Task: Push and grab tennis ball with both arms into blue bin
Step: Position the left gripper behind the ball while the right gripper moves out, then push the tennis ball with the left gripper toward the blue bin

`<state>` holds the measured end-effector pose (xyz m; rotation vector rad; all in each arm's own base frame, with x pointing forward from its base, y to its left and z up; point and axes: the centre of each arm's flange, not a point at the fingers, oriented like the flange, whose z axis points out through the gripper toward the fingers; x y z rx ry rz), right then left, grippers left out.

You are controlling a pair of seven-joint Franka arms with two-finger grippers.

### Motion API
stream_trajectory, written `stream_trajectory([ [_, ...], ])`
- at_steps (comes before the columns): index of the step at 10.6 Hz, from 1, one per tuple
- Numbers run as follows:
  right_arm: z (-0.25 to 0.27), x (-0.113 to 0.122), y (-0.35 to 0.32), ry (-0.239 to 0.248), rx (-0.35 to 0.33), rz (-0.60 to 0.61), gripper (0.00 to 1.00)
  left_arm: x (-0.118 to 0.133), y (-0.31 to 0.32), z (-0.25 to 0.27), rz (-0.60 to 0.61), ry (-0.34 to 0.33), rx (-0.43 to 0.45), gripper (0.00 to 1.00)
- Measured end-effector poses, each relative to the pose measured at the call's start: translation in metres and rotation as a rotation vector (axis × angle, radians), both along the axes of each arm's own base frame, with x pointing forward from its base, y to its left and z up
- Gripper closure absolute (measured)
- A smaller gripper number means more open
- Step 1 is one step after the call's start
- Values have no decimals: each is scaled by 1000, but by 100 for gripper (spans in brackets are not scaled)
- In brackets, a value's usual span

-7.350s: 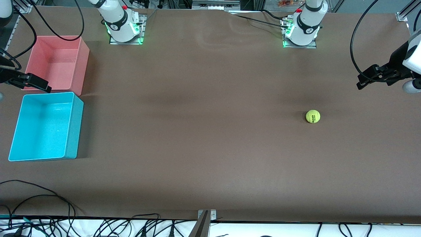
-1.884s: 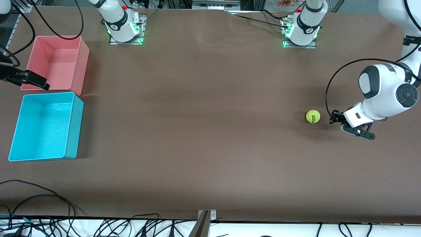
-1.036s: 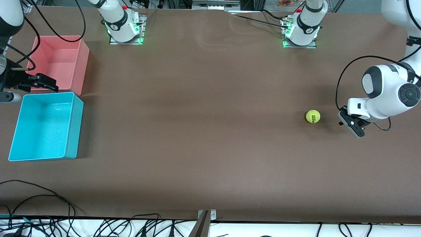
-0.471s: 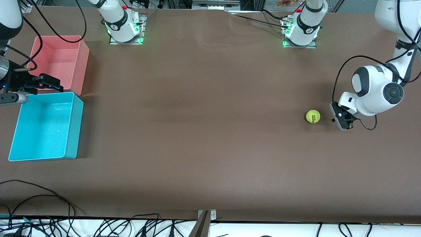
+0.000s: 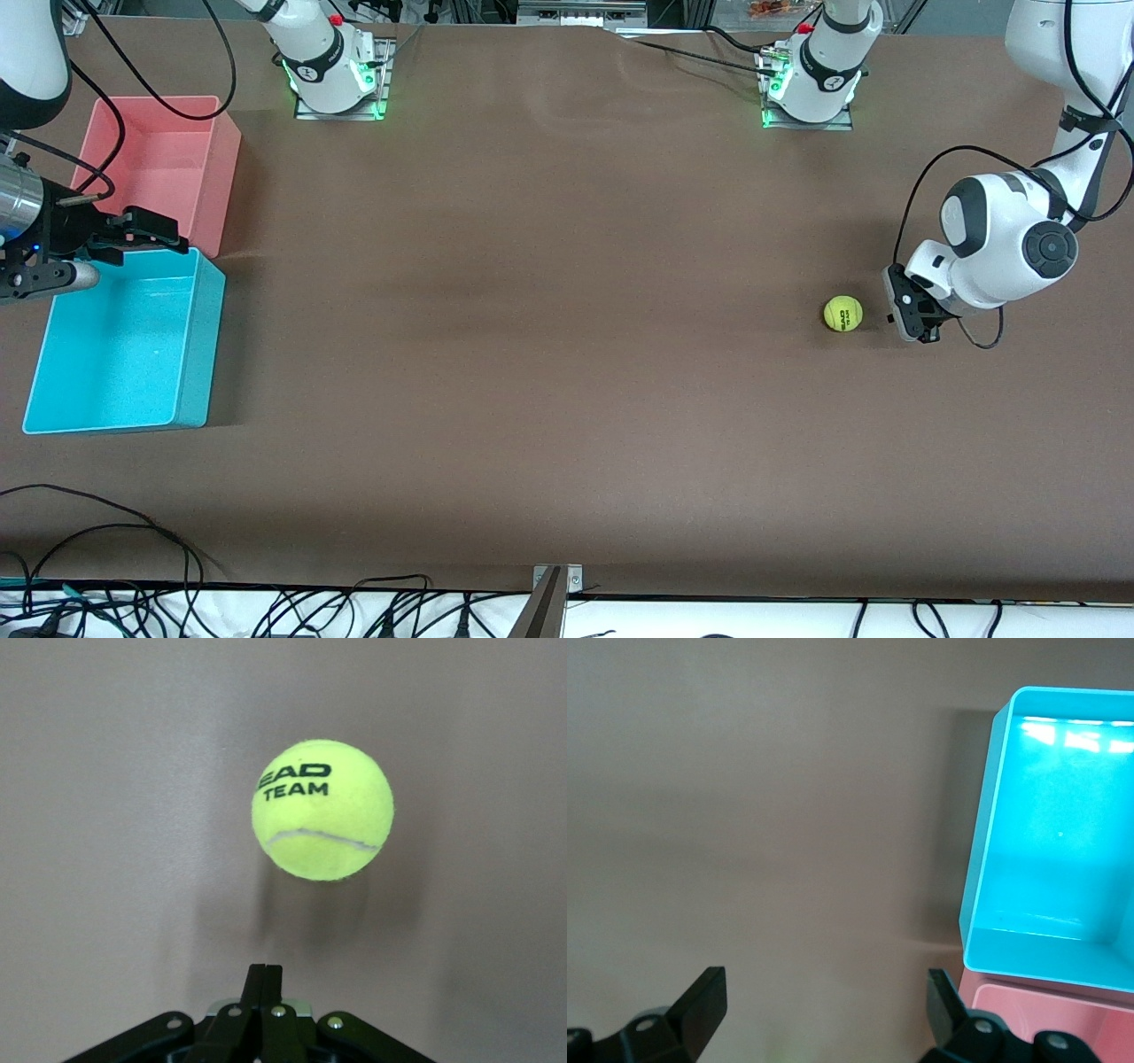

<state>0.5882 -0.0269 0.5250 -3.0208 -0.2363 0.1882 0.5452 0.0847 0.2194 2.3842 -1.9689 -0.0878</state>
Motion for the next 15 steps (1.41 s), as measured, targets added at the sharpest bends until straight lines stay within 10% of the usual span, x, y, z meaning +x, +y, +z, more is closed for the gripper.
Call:
stream_trajectory([
  [15,-22,7,7,33,11,26,0,-20,-21,-22,-39,-20,-3,99],
])
